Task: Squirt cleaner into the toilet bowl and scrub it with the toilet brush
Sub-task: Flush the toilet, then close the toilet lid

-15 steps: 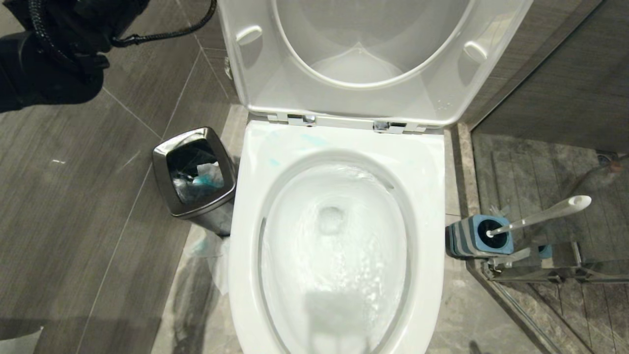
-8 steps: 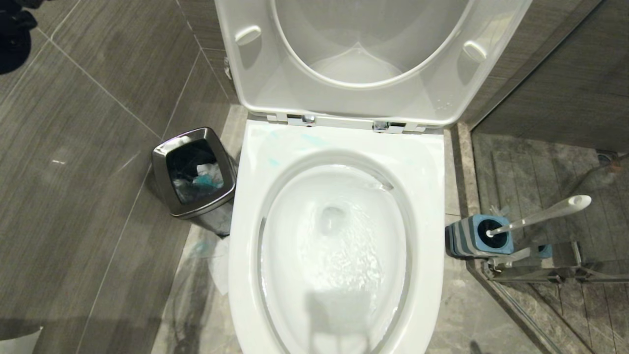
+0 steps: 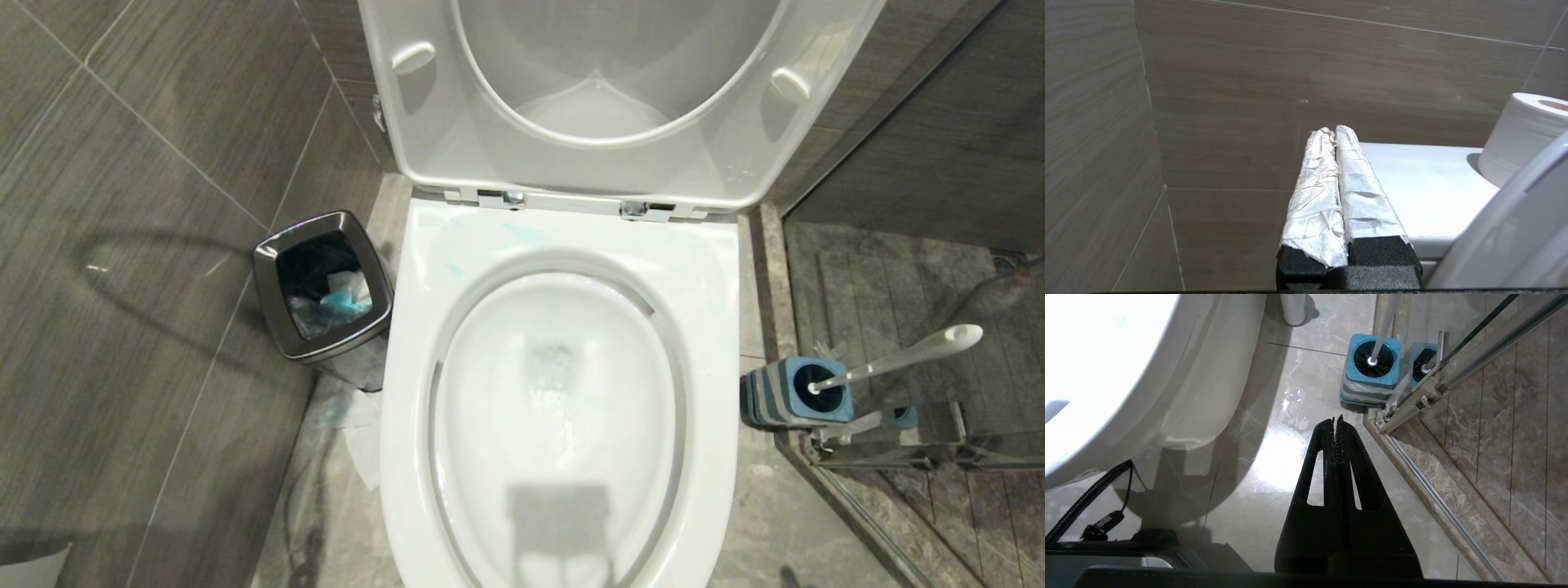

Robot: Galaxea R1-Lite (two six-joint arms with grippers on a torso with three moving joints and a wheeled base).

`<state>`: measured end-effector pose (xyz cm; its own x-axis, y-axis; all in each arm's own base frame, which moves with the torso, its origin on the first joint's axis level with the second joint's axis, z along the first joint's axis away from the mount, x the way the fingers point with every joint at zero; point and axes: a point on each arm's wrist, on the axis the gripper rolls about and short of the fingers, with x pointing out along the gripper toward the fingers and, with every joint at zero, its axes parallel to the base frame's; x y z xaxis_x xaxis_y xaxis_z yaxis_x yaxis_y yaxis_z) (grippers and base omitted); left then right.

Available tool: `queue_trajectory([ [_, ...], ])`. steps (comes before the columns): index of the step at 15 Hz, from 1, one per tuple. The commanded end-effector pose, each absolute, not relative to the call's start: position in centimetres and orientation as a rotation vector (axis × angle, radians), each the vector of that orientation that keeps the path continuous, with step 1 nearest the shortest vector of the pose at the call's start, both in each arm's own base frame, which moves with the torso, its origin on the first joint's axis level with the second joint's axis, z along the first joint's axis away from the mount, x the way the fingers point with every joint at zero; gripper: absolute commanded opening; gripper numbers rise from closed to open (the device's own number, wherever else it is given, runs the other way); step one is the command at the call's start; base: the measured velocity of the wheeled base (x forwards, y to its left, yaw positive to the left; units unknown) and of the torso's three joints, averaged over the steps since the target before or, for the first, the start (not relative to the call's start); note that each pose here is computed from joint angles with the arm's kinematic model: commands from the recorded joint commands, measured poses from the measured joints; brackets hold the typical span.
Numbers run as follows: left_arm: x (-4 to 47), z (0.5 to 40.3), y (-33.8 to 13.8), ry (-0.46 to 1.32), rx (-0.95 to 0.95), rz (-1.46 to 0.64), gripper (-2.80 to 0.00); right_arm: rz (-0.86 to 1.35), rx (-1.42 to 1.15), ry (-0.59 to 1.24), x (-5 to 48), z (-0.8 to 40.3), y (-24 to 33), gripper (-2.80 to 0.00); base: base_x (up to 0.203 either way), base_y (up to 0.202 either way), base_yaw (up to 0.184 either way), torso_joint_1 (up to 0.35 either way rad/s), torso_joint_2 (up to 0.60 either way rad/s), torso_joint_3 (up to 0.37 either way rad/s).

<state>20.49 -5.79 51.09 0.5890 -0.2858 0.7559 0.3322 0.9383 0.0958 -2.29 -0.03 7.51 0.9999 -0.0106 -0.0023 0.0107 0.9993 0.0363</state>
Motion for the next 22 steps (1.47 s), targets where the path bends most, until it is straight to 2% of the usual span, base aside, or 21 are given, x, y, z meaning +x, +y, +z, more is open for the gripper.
queue_trajectory([
  [1,17.0,52.0,-4.8,-0.851,-0.061,-0.364,-2.8,-0.009,0.037,0.003,-2.3,7.5,0.0,-2.8,0.0,0.0,0.0,0.0,0.0,0.0],
  [8,12.8,50.1,-4.2,-0.501,-0.095,-0.435,-2.8,-0.01,0.037,0.003,-2.3,7.5,0.0,-2.8,0.0,0.0,0.0,0.0,0.0,0.0],
  [15,10.1,45.5,-3.8,-0.156,-0.143,-0.478,-2.8,-0.009,0.037,0.003,-2.3,7.5,0.0,-2.8,0.0,0.0,0.0,0.0,0.0,0.0],
  [19,8.1,42.4,-3.2,0.003,-0.119,-0.544,-2.8,-0.011,0.037,0.003,-2.3,7.5,0.0,-2.8,0.0,0.0,0.0,0.0,0.0,0.0],
  [22,8.0,42.0,-3.1,0.04,-0.118,-0.536,-2.8,-0.009,0.037,0.004,-2.3,7.5,0.0,-2.8,0.0,0.0,0.0,0.0,0.0,0.0],
])
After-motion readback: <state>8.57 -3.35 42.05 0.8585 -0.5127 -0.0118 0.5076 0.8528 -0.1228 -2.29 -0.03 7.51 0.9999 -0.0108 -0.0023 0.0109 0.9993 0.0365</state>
